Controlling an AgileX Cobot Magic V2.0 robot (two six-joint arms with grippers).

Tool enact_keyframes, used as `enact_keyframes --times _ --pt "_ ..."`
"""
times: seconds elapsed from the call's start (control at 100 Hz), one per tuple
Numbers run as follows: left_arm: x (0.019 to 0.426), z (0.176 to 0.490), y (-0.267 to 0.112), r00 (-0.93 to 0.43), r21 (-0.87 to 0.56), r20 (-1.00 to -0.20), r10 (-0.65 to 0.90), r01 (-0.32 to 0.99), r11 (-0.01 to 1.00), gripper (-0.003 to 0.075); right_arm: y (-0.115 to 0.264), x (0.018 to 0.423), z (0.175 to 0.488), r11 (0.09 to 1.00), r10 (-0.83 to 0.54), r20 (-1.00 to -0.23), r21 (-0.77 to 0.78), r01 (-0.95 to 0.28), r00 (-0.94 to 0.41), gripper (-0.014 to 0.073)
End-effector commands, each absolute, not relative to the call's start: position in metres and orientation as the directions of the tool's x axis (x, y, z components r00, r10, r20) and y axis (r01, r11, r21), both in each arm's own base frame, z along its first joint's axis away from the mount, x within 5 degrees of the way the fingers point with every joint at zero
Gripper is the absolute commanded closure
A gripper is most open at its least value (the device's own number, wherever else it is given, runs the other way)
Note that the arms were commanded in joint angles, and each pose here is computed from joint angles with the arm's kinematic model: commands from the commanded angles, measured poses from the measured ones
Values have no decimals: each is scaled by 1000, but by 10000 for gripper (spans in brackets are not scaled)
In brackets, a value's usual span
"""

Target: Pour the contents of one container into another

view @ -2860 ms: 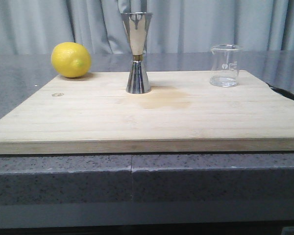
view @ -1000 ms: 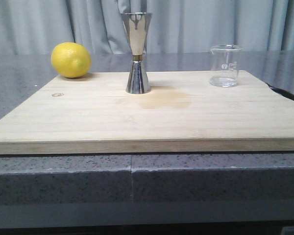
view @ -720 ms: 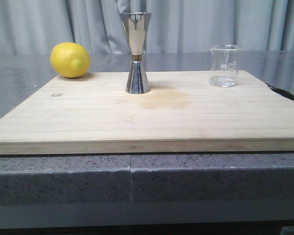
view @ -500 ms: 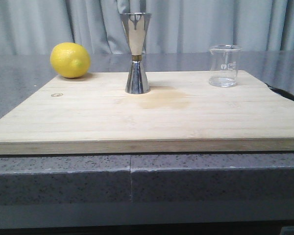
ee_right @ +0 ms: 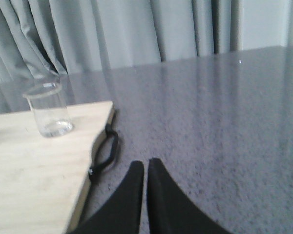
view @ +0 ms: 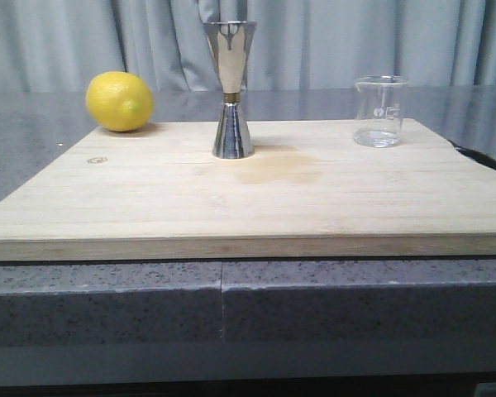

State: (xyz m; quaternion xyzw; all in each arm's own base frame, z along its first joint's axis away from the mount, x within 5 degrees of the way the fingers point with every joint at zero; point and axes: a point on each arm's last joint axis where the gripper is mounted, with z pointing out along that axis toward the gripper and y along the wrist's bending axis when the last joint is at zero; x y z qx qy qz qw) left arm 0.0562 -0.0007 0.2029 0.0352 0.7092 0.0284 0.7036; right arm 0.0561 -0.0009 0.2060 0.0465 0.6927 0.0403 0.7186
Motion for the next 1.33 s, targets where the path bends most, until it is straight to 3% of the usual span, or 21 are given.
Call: enact_keyframes --times 0.0,0.38,0.61,1.32 --pt "57 203 -1 51 84 -995 84 8 996 741 0 55 208 994 113 -986 113 -11 122 605" --pt "57 203 -1 49 84 -995 84 8 996 741 0 55 206 994 106 -987 106 -10 119 605" --pt "57 203 -1 49 84 -995 84 8 996 741 -1 54 212 1000 -17 -983 -15 13 182 605" --pt "57 203 -1 49 84 -995 84 8 996 741 -1 54 212 1000 -13 -984 -11 13 175 605"
